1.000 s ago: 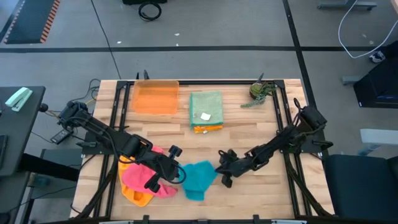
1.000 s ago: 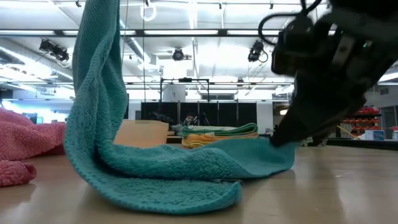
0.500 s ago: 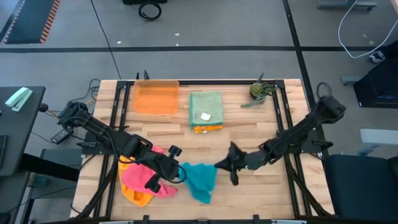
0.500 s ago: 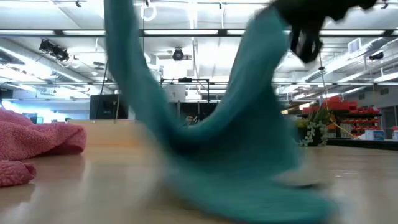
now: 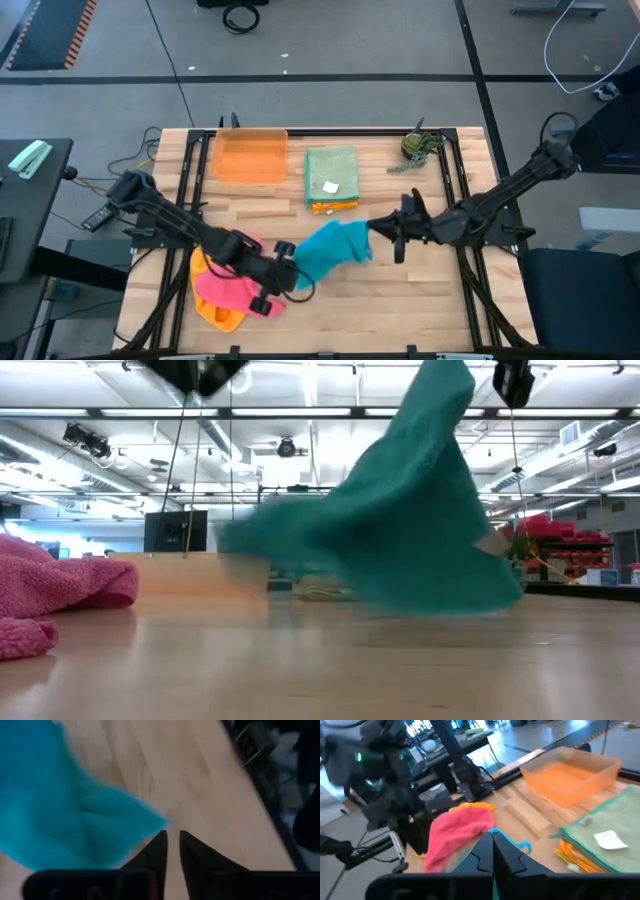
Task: Fold microfiber towels
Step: Fold the blue towel
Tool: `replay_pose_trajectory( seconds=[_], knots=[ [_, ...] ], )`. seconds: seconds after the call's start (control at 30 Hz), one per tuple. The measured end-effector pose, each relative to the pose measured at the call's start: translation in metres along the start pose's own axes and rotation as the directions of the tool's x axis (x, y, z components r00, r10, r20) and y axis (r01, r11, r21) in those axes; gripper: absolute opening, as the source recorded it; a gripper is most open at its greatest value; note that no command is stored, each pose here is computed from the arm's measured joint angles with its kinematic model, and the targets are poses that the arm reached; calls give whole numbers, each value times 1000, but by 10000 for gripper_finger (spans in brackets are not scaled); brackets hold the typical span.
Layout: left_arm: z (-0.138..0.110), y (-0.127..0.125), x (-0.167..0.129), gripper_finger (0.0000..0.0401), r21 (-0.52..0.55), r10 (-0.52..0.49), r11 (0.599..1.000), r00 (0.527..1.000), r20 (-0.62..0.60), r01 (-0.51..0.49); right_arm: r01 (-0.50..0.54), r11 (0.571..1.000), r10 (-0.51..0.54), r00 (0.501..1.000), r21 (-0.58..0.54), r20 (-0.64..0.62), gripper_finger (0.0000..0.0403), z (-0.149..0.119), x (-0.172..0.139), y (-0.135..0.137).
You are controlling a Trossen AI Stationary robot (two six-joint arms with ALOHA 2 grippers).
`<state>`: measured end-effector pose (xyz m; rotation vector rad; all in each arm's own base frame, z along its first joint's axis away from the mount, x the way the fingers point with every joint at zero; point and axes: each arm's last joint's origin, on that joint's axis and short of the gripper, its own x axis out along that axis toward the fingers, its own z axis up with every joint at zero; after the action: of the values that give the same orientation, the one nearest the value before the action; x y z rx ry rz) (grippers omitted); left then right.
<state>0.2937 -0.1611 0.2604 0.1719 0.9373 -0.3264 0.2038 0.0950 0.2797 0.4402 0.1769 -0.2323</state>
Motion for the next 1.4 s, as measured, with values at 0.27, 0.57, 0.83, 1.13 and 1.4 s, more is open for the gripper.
replay_pose_trajectory(
  seconds=[0.27,0.57,0.83,1.13,1.4],
  knots=[
    [-7,1,31,164,39,18,999,995,-95,-14,83,996,-84,993,-9,-84,3,-11,0,-8],
    [6,63,72,173,120,398,904,911,111,-410,125,992,-128,983,-30,-135,3,-25,9,-9],
    [-12,105,118,173,372,479,815,878,3,-445,125,991,-130,978,-35,-163,3,-30,11,-9],
    [-14,113,121,175,632,488,676,873,1,-379,124,991,-130,978,-46,-165,3,-29,10,-9],
    [-16,134,120,173,638,457,685,889,2,-353,127,991,-131,977,-40,-165,3,-30,10,-9]
  ],
)
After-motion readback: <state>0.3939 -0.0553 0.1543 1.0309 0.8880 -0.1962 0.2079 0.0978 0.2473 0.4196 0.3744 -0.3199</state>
